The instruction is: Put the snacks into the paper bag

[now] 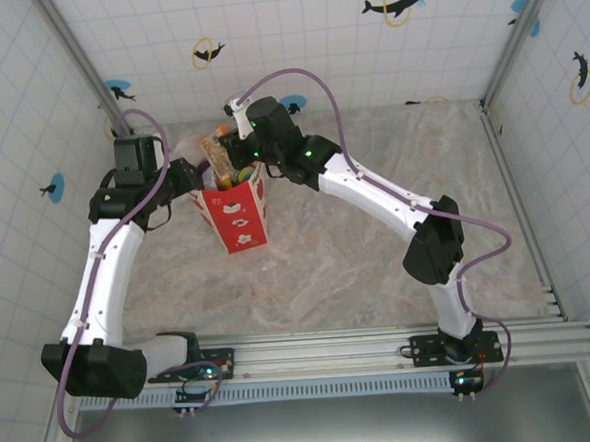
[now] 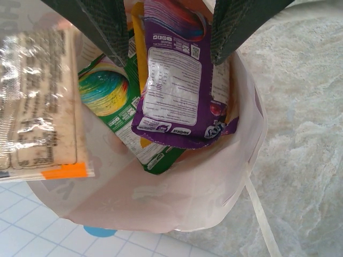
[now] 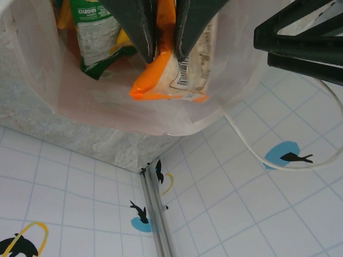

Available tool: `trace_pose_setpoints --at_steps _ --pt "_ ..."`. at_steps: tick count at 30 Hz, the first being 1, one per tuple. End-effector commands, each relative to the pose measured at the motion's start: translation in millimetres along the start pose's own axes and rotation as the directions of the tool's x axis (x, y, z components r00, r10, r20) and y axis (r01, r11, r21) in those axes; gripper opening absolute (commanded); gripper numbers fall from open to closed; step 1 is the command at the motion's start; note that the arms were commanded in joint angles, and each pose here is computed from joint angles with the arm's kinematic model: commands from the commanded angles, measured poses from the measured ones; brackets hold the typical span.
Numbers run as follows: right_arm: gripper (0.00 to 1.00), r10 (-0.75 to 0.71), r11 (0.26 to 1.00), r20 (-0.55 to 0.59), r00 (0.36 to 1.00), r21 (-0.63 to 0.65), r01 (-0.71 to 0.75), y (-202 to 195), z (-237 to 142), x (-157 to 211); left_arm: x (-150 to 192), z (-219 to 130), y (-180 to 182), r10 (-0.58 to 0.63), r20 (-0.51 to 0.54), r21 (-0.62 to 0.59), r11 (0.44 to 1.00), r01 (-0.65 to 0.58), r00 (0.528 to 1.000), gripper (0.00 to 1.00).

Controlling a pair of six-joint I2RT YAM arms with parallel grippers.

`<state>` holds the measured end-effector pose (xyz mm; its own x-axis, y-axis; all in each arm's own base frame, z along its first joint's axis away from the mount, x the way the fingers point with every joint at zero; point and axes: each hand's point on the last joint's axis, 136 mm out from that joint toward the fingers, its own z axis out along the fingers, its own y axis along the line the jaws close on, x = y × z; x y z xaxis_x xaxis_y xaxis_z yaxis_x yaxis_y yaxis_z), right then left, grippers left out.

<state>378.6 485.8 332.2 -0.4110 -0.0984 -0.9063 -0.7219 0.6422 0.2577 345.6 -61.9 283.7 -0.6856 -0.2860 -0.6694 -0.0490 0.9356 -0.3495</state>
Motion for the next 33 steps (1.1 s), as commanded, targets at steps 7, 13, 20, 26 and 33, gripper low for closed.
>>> trace_pose_setpoints --at_steps 7,13,20,26,33 --pt "0.41 -0.004 0.999 0.142 0.99 -0.043 0.01 20 -35 -59 -21 -30 -17 0.01 0.061 0.047 0.999 -0.013 0.998 0.44" --pt "0.42 0.013 0.996 0.179 0.984 -0.087 0.002 32 -69 -81 -41 -54 -29 -0.014 0.118 0.081 0.997 0.005 0.993 0.46" --pt "0.44 0.042 0.994 0.177 0.983 -0.106 -0.024 31 -106 -79 -59 -68 -14 -0.085 0.163 0.099 0.993 0.069 0.983 0.52" --pt "0.44 0.075 0.994 0.145 0.987 -0.09 -0.062 19 -122 -60 -70 -72 -4 -0.11 0.198 0.084 0.992 0.095 0.974 0.56" --pt "0.44 0.142 0.986 0.12 0.983 -0.106 -0.129 4 -125 -38 -66 -58 17 -0.231 0.174 0.124 0.969 0.212 0.957 0.66"
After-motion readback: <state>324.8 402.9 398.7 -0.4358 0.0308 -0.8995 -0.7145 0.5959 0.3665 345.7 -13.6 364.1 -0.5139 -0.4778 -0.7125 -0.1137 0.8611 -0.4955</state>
